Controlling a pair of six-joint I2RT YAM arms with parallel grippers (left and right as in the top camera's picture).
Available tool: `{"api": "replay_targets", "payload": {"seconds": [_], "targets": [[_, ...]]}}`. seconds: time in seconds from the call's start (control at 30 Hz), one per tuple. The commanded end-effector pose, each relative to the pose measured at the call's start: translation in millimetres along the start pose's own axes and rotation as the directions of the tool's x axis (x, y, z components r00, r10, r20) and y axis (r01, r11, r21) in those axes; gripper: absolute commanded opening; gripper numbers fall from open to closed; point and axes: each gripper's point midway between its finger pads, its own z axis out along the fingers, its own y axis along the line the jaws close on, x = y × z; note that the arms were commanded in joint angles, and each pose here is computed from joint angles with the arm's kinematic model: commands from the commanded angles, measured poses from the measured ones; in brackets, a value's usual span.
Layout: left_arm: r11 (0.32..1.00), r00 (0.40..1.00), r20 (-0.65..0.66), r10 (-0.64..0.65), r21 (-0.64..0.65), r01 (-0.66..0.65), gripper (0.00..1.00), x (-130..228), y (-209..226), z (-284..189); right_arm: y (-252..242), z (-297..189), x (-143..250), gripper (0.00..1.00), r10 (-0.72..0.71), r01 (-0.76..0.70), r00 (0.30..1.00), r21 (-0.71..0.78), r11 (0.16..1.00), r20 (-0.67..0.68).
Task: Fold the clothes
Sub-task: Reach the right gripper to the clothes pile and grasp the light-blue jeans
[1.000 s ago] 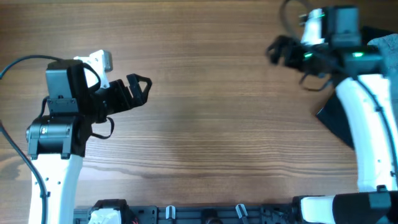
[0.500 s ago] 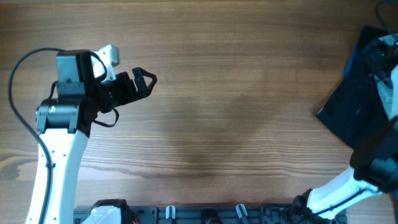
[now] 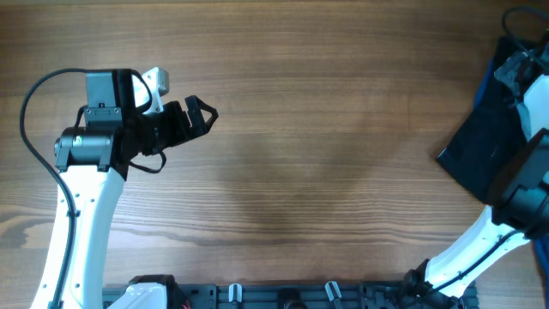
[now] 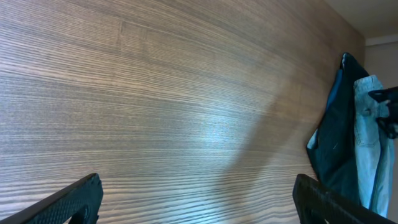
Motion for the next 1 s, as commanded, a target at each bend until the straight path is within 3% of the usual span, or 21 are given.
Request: {"api": "replay_targets", "payload": {"seconds": [0.0,0.13,0.23,0.27,0.33,0.4,0.5,0.77,0.8,0.87,0.97], "targets": [[1.0,1.0,0.003,-0.001,0.017,0.001,0.98,-2.9,-6.2,-2.3,-2.6,19.2,11.3,0.98,-0.041,0.042,0.999,0.038,0.998,-0.033],[1.0,1.0,0.005,0.001,0.018,-0.001,0.98,-3.4,-6.4,-2.3,-10.5,25.7,18.4,0.96,-0.046,0.049,0.998,0.08,0.996,-0.049],[1.0,1.0,0.006,0.0,0.018,-0.001,0.98,-3.6,-6.4,-2.3,-14.1,25.1,21.0,0.75,-0.048,0.054,0.997,0.099,0.994,-0.059],[1.0,1.0,0.006,0.0,0.017,0.0,0.98,-3.5,-6.3,-2.3,-15.5,24.9,22.9,0.73,-0.039,0.046,0.997,0.105,0.993,-0.066],[1.0,1.0,0.006,0.0,0.018,-0.001,0.98,-3.6,-6.4,-2.3,-19.6,24.9,23.6,0.72,-0.033,0.042,0.997,0.122,0.992,-0.069],[1.0,1.0,0.006,0.0,0.017,0.0,0.99,-3.5,-6.3,-2.3,-28.0,24.5,20.6,0.88,-0.033,0.042,0.998,0.164,0.986,-0.056],[1.0,1.0,0.006,0.001,0.018,-0.001,0.99,-3.7,-6.4,-2.3,-31.6,25.5,20.8,0.9,-0.028,0.038,0.998,0.169,0.985,-0.058],[1.0,1.0,0.007,0.001,0.019,-0.001,1.0,-3.9,-6.6,-2.4,-52.5,42.8,39.9,0.73,-0.088,0.116,0.989,0.258,0.959,-0.117],[1.0,1.0,0.009,0.0,0.025,0.0,1.0,-4.5,-7.8,-2.3,-53.1,42.6,40.6,0.63,-0.085,0.113,0.989,0.261,0.959,-0.119],[0.999,1.0,0.013,0.0,0.038,-0.001,1.0,-5.9,-10.4,-2.4,-52.9,41.7,39.2,0.33,-0.084,0.111,0.99,0.26,0.959,-0.115],[0.999,1.0,0.019,-0.015,0.04,0.014,0.99,-7.5,-11.0,-2.6,-45.5,30.4,28.7,0.09,-0.045,0.063,0.995,0.211,0.975,-0.088]]}}
